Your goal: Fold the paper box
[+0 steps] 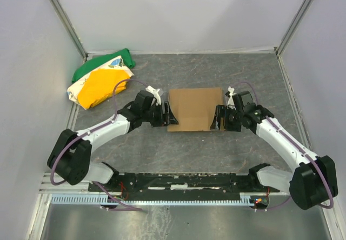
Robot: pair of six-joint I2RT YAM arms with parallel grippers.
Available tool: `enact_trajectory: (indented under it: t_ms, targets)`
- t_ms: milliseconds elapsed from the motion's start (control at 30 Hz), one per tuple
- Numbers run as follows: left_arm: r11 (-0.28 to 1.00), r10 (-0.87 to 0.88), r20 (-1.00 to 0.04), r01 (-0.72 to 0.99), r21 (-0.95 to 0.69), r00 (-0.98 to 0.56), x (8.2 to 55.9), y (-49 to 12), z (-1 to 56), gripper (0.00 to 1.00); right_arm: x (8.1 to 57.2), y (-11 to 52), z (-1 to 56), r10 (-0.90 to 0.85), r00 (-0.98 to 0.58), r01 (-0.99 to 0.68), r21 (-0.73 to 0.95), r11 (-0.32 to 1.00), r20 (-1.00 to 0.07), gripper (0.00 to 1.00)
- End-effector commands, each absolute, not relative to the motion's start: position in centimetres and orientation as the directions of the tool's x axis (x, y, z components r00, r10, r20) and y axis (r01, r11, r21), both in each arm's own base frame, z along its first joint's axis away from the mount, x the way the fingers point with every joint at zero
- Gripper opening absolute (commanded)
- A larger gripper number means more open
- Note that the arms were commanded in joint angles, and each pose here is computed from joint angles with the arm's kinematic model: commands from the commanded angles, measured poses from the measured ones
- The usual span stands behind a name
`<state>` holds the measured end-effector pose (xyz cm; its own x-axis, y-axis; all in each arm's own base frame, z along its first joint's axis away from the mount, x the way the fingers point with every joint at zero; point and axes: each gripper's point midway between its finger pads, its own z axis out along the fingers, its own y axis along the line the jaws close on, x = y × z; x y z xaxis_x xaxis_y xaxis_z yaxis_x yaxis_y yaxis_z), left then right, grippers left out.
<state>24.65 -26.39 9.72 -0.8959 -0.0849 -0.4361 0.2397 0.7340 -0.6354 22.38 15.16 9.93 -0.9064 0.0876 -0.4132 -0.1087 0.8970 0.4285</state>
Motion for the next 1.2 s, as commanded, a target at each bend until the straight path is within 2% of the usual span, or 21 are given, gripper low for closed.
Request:
enact_trajectory:
  t_ms: [0,200,800,1167]
  targets:
    - [0.655,-0.044,-0.518,0.367,-0.661,-0.854,24.8,-28.1,14.6,0.74,22.6,16.3,12.2,0.057,-0.9,-0.168,0.465,0.869,-0.433,0.8]
    - [0.688,-0.011,-0.511,0.364,-0.628,-0.86,24.7,-27.4,14.6,0.74,21.7,15.4,10.6,0.023,-0.927,-0.145,0.414,0.899,-0.375,0.79]
    - [0.662,0.008,-0.498,0.377,-0.647,-0.867,23.8,-27.6,15.3,0.74,21.3,16.4,11.9,0.029,-0.932,-0.156,0.472,0.868,-0.361,0.78]
    - [0.662,0.051,-0.442,0.362,-0.656,-0.895,22.9,-27.6,12.6,0.74,21.1,17.3,10.8,0.021,-0.948,-0.154,0.514,0.844,-0.318,0.76]
